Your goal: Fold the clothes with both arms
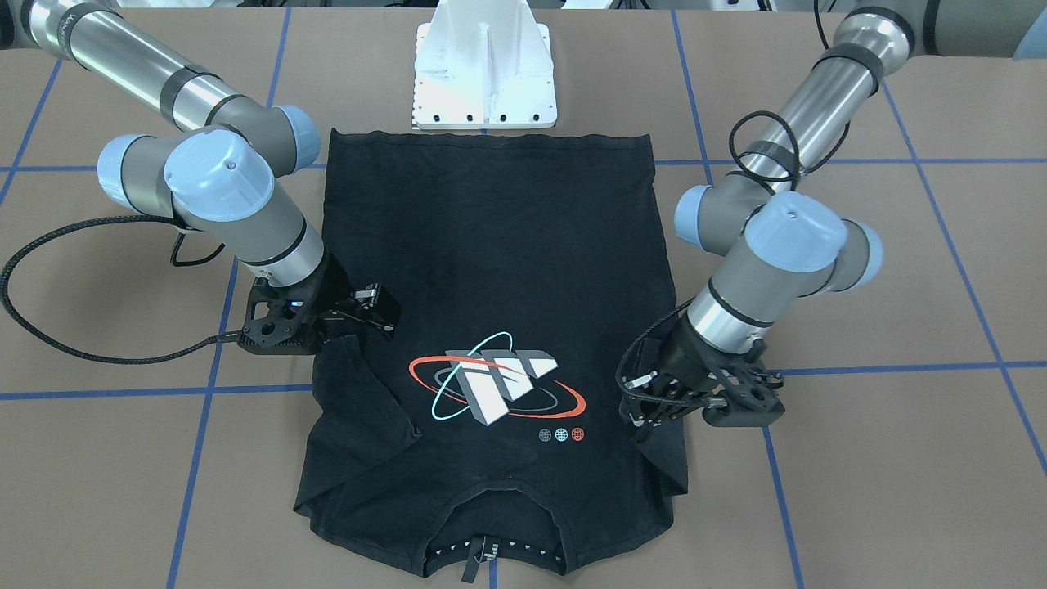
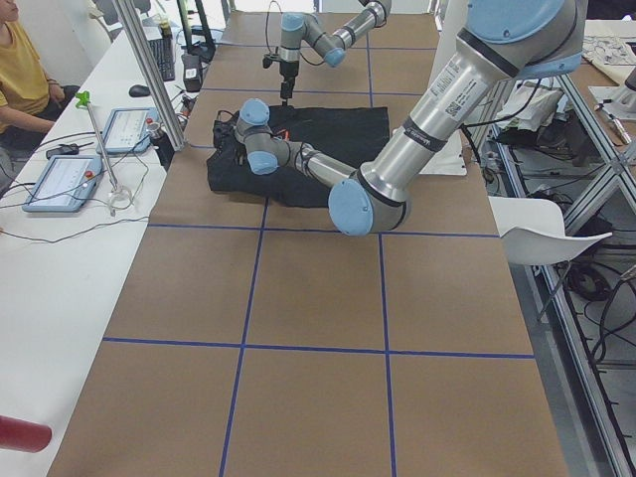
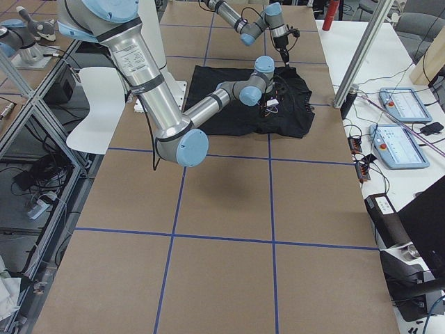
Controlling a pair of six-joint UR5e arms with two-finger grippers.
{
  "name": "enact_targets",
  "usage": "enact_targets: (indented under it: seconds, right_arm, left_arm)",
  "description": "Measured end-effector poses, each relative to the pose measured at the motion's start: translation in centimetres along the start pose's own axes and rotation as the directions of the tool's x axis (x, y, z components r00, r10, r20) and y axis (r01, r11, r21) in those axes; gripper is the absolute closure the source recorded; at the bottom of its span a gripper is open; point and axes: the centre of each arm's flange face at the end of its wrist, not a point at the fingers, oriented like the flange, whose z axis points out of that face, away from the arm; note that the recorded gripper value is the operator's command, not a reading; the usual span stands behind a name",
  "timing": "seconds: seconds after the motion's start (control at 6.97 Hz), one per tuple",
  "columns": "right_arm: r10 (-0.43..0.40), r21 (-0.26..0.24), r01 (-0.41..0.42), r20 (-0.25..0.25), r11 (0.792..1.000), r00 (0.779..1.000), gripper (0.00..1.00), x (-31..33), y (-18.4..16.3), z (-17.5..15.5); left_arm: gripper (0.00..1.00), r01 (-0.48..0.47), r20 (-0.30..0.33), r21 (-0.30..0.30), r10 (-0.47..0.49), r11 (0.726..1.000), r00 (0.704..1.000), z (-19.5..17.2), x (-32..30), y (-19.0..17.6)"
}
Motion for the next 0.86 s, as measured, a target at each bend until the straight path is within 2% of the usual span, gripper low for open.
enact_targets:
  seconds: [0.29, 0.43, 0.57, 0.72, 0.86]
  right_arm:
    - [0.001, -0.001, -0.001, -0.002, 1.0, 1.0, 0.0, 0.2, 0.0, 0.1]
    - [0.003, -0.001, -0.003, -0.004, 1.0, 1.0, 0.0, 0.3, 0.0, 0.1]
    - [0.003, -0.002, -0.003, -0.004, 1.0, 1.0, 0.0, 0.4, 0.0, 0.1]
    - [0.003, -0.003, -0.003, -0.004, 1.0, 1.0, 0.0, 0.4, 0.0, 0.1]
    - [0.006, -0.001, -0.006, 0.0, 1.0, 1.0, 0.0, 0.4, 0.2, -0.3]
  left_arm:
    - [1.0, 0.048, 0.01, 0.034, -0.048, 0.998, 0.999, 2.2, 2.1, 2.9]
    - [0.94, 0.066, 0.018, 0.055, -0.067, 0.996, 0.998, 3.3, 2.7, 4.2]
    - [0.05, 0.076, 0.026, 0.07, -0.078, 0.995, 0.997, 3.9, 2.9, 4.6]
    - [0.0, 0.082, 0.031, 0.082, -0.085, 0.993, 0.996, 4.0, 2.8, 4.2]
    - [0.0, 0.088, 0.028, 0.096, -0.091, 0.992, 0.995, 3.5, 2.9, 3.1]
